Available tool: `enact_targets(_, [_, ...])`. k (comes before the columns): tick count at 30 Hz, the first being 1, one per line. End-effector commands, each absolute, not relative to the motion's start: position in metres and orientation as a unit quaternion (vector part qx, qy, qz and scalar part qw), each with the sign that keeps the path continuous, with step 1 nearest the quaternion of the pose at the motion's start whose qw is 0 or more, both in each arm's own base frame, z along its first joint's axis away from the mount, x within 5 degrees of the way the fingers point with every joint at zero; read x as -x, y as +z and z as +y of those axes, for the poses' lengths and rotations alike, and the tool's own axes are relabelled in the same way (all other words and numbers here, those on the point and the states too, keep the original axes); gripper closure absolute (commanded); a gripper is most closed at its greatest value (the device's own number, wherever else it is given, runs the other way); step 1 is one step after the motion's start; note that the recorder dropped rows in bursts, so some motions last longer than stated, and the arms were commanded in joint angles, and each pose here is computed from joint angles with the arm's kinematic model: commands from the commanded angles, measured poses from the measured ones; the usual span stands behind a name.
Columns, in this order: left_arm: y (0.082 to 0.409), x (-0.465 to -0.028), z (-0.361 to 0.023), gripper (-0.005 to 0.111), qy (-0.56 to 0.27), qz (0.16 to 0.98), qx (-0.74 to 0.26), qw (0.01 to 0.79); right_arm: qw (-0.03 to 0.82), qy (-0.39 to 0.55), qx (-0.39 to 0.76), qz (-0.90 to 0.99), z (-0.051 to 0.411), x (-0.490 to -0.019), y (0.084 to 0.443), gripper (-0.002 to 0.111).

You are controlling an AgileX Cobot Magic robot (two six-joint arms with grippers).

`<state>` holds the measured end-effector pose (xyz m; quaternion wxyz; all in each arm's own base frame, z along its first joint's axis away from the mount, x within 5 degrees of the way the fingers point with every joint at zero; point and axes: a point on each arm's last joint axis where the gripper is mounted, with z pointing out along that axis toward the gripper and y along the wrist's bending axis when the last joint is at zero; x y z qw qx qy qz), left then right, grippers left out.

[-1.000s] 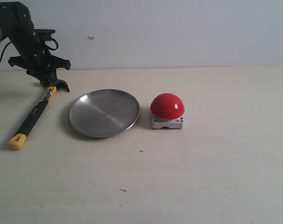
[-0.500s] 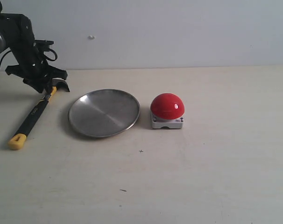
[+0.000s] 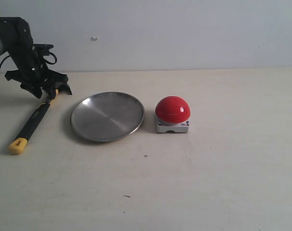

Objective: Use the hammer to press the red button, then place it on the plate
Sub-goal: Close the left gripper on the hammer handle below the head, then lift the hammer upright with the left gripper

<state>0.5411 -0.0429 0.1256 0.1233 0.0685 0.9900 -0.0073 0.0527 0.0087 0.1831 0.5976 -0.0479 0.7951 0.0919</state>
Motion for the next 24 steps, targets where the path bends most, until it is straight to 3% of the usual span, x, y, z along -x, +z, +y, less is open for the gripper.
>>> enact_targets(1, [0.129,-0.543,-0.046,0.054,-0.014,0.988,-0.071,0.136,0.601,0.092,0.048,0.792,0.009,-0.053,0.183,0.108])
enact_targets(3, [0.128,-0.544,-0.046,0.061,-0.014,0.988,-0.071,0.14,0.601,0.092,0.048,0.792,0.009,-0.053,0.183,0.108])
enact_targets(12, [0.106,-0.545,-0.046,0.059,-0.014,0.989,-0.073,0.127,0.601,0.092,0.048,0.792,0.009,-0.053,0.183,0.108])
enact_targets(16, [0.106,-0.545,-0.046,0.083,-0.014,0.989,-0.073,0.127,0.601,0.092,0.048,0.792,0.009,-0.053,0.183,0.108])
enact_targets(18, [0.106,-0.545,-0.046,0.105,-0.014,0.989,-0.073,0.127,0.601,0.092,0.048,0.792,0.009,-0.053,0.183,0.108])
enact_targets(24, [0.109,-0.545,-0.046,0.107,-0.014,0.989,-0.073,0.131,0.601,0.092,0.048,0.792,0.009,-0.053,0.183,0.108])
